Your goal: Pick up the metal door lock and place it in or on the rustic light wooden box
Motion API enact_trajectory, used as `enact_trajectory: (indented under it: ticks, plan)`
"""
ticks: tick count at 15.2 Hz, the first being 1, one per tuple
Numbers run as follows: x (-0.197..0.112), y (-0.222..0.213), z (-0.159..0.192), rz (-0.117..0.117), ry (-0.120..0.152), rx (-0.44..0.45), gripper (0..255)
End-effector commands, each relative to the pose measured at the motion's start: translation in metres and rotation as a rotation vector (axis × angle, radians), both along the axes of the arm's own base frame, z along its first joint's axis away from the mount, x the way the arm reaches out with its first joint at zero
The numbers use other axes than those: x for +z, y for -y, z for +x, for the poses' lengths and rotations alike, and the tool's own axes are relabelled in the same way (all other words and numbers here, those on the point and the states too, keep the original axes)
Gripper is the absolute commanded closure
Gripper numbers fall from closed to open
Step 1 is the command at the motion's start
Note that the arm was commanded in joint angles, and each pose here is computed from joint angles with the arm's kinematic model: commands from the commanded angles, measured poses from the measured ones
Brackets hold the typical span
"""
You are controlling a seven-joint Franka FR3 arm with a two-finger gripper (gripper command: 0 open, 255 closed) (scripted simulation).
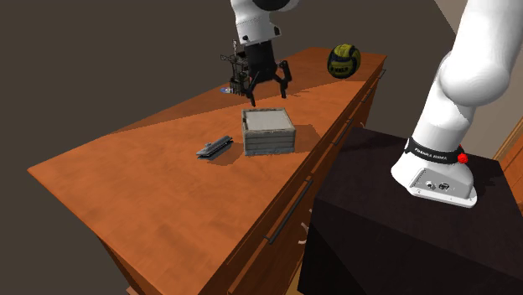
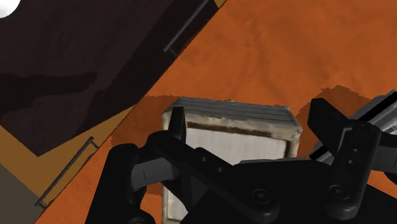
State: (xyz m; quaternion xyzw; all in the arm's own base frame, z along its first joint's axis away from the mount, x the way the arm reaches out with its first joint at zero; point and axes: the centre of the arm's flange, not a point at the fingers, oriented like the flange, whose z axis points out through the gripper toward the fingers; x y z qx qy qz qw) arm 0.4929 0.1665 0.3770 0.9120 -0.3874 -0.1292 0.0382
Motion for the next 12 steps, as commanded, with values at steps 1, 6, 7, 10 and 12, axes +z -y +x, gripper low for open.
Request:
enact_trajectory:
  ticks: [1, 6, 7, 10, 12]
  plan:
    - [-0.017, -0.012, 0.021, 0.0, -0.007, -0.054, 0]
    - [-0.055, -0.031, 0.07, 0.001, -0.022, -0.181, 0]
    - [-0.063, -0.034, 0.08, 0.001, -0.025, -0.207, 0]
    - [-0.087, -0.042, 0.11, 0.001, -0.034, -0.283, 0]
    - [-0.103, -0.045, 0.131, 0.001, -0.04, -0.333, 0]
